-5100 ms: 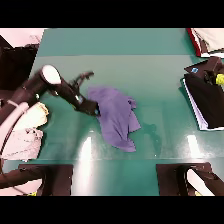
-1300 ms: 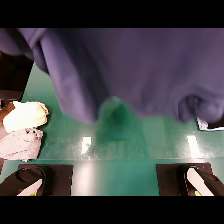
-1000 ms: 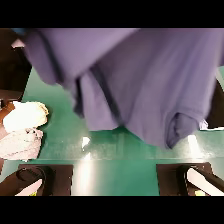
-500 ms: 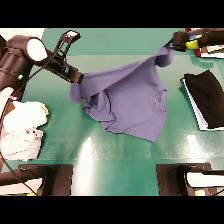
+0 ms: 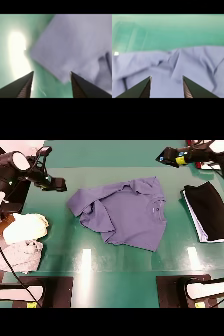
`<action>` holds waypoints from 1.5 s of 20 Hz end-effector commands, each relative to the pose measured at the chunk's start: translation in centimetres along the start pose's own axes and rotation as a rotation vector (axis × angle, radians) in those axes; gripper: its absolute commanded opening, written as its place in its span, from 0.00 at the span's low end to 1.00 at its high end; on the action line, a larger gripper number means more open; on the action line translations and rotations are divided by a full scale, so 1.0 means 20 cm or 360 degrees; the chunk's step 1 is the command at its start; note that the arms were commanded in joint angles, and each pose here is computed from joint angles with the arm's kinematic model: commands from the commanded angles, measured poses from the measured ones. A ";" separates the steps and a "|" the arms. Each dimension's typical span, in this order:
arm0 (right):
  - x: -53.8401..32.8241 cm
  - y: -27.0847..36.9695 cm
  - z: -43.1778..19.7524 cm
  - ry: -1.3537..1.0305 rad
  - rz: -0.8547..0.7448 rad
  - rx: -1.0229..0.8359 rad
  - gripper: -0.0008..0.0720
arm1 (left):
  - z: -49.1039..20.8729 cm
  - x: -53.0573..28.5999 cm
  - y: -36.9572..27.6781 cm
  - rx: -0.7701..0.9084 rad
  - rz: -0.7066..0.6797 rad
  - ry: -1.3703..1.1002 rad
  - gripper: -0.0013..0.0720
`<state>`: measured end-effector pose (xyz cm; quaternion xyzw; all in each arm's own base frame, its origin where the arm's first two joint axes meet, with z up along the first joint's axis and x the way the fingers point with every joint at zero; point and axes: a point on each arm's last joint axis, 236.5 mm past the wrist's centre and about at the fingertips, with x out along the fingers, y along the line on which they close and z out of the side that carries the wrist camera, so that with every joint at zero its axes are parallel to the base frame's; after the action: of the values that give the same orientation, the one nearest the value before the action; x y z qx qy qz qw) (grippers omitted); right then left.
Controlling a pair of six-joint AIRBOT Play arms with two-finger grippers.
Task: Fold the shirts.
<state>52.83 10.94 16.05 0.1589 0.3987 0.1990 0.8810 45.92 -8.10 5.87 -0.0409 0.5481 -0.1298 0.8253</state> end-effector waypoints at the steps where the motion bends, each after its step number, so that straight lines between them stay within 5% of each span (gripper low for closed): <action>1: -0.16 0.05 -0.21 0.0284 0.0057 -0.0078 0.61 | -0.25 0.01 -0.16 -0.0055 -0.0395 0.0285 0.75; 8: -0.25 0.12 -0.49 0.0324 0.0057 -0.0045 0.61 | -0.72 0.42 -0.28 -0.0181 -0.0426 0.0551 0.75; 16: -0.28 0.09 -0.63 0.0230 0.0010 0.0011 0.61 | -0.70 0.49 -0.29 -0.0198 -0.0409 0.0467 0.74; 18: -0.29 0.10 -0.63 0.0226 0.0011 0.0007 0.61 | -0.69 0.49 -0.29 -0.0200 -0.0403 0.0447 0.36; 21: -0.29 0.11 -0.64 0.0243 0.0017 0.0008 0.61 | -0.69 0.49 -0.29 -0.0205 -0.0409 0.0450 0.30; 22: -0.30 0.11 -0.65 0.0256 0.0020 0.0009 0.61 | -0.70 0.48 -0.30 -0.0195 -0.0416 0.0471 0.07; 30: -0.41 -0.09 -1.11 0.0692 -0.0097 0.0230 0.61 | -0.55 -0.03 -0.23 0.0149 -0.0349 0.0293 0.05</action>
<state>34.55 9.91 9.16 0.1506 0.5461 0.2026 0.7988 35.51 -13.15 -1.45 -0.0924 0.6336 -0.2307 0.7326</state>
